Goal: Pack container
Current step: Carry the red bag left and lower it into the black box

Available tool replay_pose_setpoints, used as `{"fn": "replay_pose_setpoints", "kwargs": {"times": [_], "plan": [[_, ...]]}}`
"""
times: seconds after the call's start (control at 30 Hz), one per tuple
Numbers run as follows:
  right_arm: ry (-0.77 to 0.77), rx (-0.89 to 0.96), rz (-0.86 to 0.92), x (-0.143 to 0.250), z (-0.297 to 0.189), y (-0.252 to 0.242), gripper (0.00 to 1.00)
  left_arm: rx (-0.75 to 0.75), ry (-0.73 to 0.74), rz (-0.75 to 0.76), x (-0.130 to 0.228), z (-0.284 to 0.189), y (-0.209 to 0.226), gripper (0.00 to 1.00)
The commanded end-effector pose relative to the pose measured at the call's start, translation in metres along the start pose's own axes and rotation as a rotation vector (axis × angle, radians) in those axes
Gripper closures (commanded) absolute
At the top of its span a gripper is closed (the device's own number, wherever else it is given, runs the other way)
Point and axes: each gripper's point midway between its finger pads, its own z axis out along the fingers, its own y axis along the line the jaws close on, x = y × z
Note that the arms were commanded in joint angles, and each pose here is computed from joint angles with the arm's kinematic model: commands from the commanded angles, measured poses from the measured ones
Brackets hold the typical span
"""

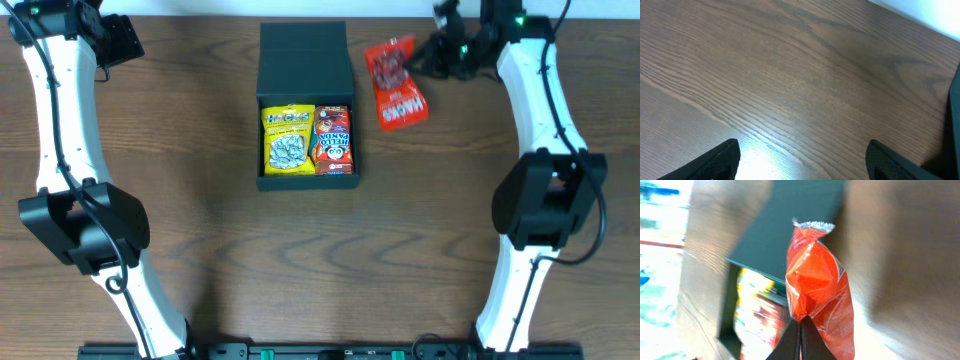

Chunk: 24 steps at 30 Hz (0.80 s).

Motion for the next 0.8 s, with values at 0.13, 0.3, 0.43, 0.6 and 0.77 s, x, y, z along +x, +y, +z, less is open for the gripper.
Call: {"fn": "replay_pose_setpoints", "kwargs": {"times": [0.13, 0.3, 0.43, 0.6, 0.77], "plan": [[-0.067, -0.175, -0.124, -0.016, -0.019, 0.137, 0.98, -0.005, 0.020, 0.007, 0.004, 0.010, 0.001, 0.19], [0.020, -0.162, -0.123, 0.014, 0.018, 0.170, 0.98, -0.005, 0.021, 0.008, 0.004, 0.010, 0.001, 0.19], [0.053, -0.096, -0.158, 0.034, 0.043, 0.185, 0.98, -0.005, 0.021, 0.007, 0.004, 0.010, 0.001, 0.19], [0.073, -0.049, -0.165, 0.053, 0.062, 0.206, 0.98, -0.005, 0.021, 0.007, 0.004, 0.010, 0.001, 0.19], [0.063, 0.066, -0.029, 0.062, 0.076, 0.198, 0.98, -0.005, 0.020, 0.007, 0.004, 0.010, 0.001, 0.19]]}}
